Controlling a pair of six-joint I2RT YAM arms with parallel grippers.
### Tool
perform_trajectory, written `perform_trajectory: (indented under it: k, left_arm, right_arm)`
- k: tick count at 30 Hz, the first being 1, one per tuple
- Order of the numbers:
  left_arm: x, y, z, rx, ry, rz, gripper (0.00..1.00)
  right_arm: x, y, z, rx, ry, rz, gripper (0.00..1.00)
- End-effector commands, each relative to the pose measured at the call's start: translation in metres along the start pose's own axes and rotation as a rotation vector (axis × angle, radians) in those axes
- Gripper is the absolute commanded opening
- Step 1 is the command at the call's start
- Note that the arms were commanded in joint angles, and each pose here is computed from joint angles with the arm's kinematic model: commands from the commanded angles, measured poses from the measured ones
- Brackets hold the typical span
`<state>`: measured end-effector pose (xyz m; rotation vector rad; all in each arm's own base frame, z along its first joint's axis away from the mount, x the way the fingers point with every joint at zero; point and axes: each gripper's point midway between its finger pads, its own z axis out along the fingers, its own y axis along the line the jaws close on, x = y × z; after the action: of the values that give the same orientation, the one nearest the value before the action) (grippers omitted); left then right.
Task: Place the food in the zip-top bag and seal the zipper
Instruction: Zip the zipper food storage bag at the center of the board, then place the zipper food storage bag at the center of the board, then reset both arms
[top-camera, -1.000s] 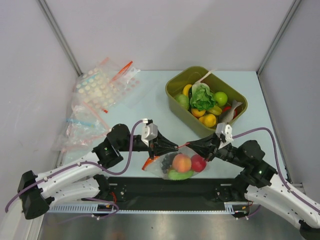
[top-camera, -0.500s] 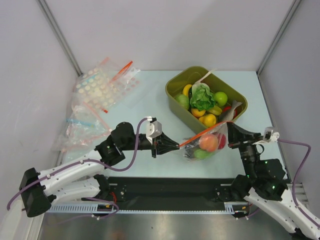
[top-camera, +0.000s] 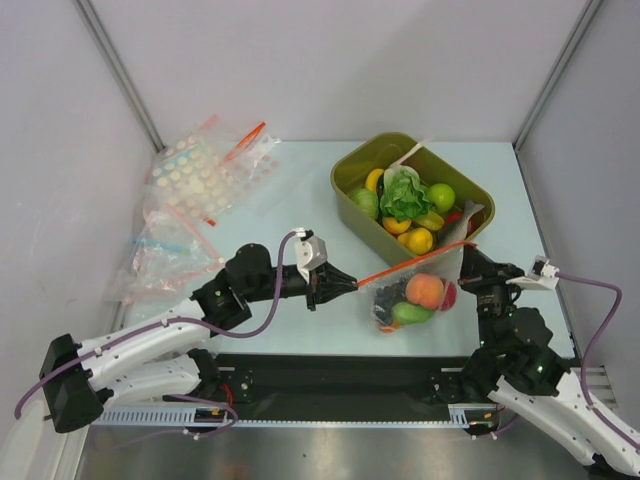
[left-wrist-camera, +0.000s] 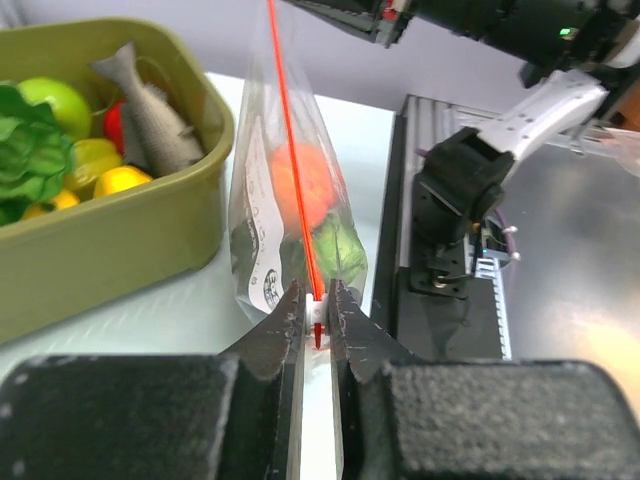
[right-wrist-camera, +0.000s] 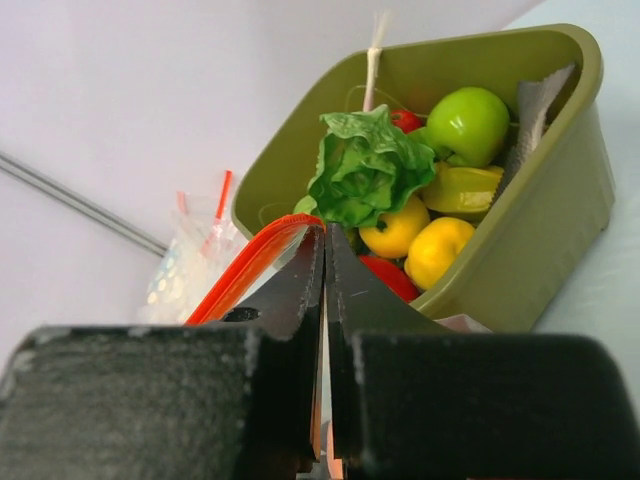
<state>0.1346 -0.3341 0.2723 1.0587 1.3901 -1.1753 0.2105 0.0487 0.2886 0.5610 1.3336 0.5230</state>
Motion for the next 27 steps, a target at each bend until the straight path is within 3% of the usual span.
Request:
perform_trajectory:
  k: [1,6,7,8,9,10,12,16,23,27]
  left_arm:
    - [-0.009,0.007,-0.006,-0.067,0.000,-0.002,0.00]
    - [-0.014,0.031,-0.019,-0.238,-0.026,-0.012,0.01]
    - [-0.014,0.041,-0.024,-0.302,-0.032,-0.016,0.06]
    - [-0.015,0.047,-0.028,-0.341,-0.041,-0.021,0.21]
    - [-0.018,0.051,-0.034,-0.377,-0.056,-0.024,0.68]
    - [-0.018,0.057,-0.039,-0.422,-0.064,-0.028,0.83]
    - [-0.020,0.059,-0.044,-0.441,-0.084,-0.026,1.00]
    - [-0.030,0.065,-0.062,-0.524,-0.154,-0.037,1.00]
    - [-0.026,0.107,-0.110,-0.878,-0.266,-0.175,1.00]
    - [-0.017,0.122,-0.131,-1.030,-0.306,-0.258,1.00]
  right_arm:
    - [-0.035,-0.025,0.004,0.192,-0.153,0.070,0.00]
    - [-0.031,-0.023,0.007,0.203,-0.146,0.072,0.03]
    - [-0.031,-0.022,0.007,0.203,-0.146,0.072,0.16]
    - [-0.031,-0.023,0.008,0.207,-0.146,0.070,0.40]
    - [-0.032,-0.022,0.008,0.207,-0.148,0.076,0.84]
    - [-0.032,-0.021,0.008,0.208,-0.146,0.073,0.99]
    - [-0.028,-0.021,0.009,0.212,-0.125,0.040,1.00]
    - [-0.024,-0.011,0.017,0.228,-0.097,0.008,1.00]
    - [0.009,-0.008,0.040,0.464,-0.002,-0.159,1.00]
    - [0.020,0.005,0.049,0.504,0.066,-0.243,1.00]
